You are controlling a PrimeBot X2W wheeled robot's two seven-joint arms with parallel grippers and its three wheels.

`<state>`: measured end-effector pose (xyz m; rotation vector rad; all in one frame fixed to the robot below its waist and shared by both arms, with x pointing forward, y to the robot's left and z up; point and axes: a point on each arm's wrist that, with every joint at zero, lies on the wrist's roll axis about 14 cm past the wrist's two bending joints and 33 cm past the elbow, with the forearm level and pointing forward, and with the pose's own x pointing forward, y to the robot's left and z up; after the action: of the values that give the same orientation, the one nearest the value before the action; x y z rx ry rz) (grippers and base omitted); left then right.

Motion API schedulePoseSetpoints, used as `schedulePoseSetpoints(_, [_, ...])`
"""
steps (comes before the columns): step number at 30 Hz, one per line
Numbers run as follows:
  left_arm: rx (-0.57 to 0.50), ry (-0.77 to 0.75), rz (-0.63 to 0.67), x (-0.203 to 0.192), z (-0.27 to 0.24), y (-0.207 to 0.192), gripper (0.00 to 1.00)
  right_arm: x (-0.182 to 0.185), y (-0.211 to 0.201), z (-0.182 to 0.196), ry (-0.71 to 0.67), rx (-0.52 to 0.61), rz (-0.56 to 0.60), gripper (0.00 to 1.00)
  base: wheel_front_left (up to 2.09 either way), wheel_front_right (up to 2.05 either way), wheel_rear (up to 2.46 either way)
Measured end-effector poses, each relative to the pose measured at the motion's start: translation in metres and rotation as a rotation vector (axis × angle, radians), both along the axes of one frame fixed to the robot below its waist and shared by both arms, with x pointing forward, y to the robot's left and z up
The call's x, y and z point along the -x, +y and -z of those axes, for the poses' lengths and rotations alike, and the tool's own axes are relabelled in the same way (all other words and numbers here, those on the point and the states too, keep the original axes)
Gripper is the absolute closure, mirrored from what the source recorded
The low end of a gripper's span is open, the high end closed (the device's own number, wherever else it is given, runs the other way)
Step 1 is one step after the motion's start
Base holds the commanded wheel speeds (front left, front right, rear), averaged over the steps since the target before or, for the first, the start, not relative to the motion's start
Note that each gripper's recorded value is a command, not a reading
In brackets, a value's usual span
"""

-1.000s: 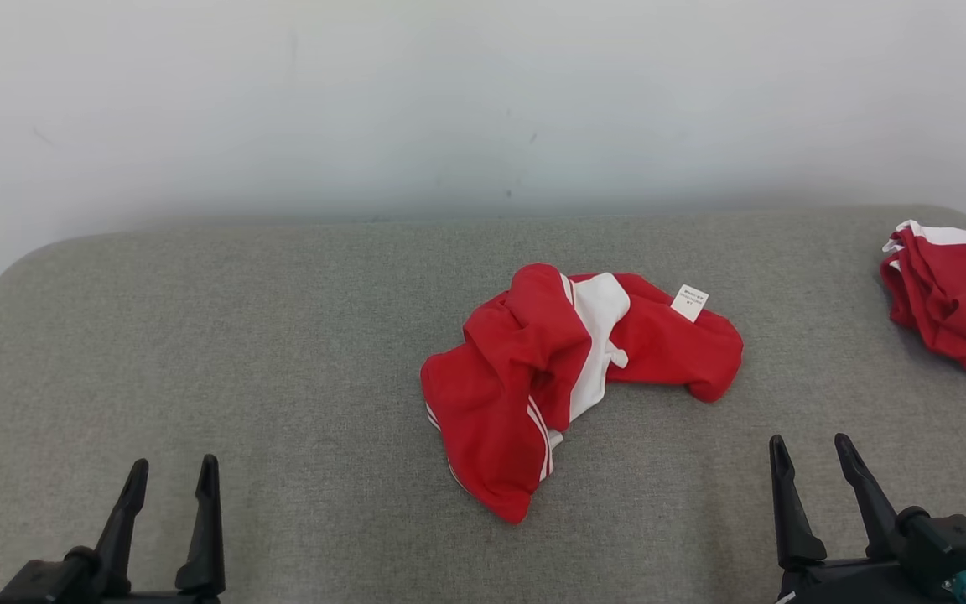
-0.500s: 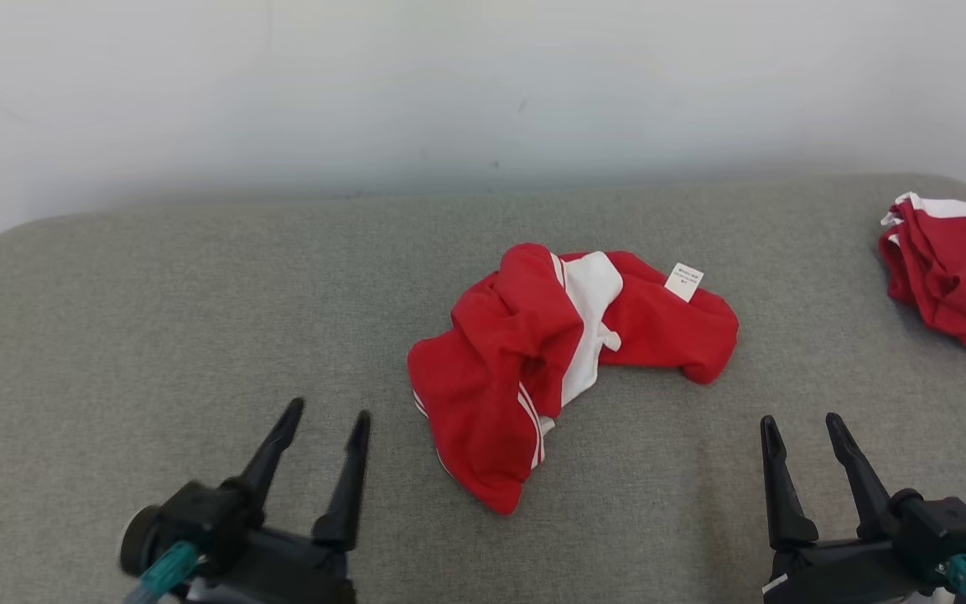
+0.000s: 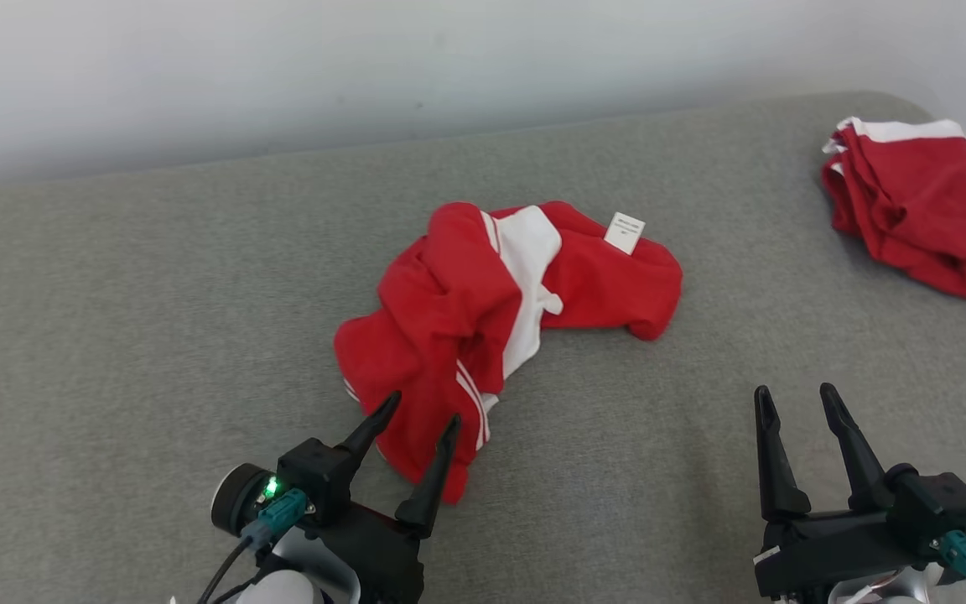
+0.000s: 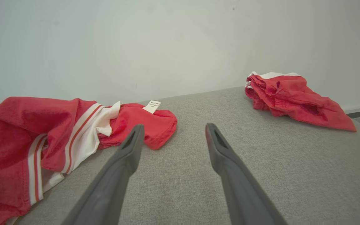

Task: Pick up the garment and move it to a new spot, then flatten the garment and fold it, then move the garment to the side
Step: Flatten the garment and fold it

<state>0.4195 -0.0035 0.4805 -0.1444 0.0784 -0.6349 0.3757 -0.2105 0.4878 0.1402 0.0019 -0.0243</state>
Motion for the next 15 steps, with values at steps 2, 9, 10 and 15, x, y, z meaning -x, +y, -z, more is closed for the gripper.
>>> schedulePoseSetpoints(2, [-0.009, 0.023, 0.014, -0.004, 0.01, -0.006, 0.0, 0.001, -0.006, 0.002, 0.004, 0.002, 0.019, 0.0, 0.0, 0.0, 0.0])
schedulePoseSetpoints(9, [-0.007, 0.061, 0.04, -0.022, 0.027, -0.023, 0.76, 0.006, -0.021, 0.011, 0.029, 0.009, 0.068, 0.0, 0.0, 0.0, 0.0])
schedulePoseSetpoints(10, [-0.004, 0.058, 0.035, -0.026, 0.026, -0.023, 0.76, 0.007, -0.023, 0.012, 0.03, 0.01, 0.073, 0.0, 0.0, 0.0, 0.0])
schedulePoseSetpoints(15, [0.005, 0.013, -0.024, -0.046, 0.014, -0.006, 1.0, 0.006, -0.023, 0.015, 0.035, 0.005, 0.076, 0.0, 0.0, 0.0, 0.0])
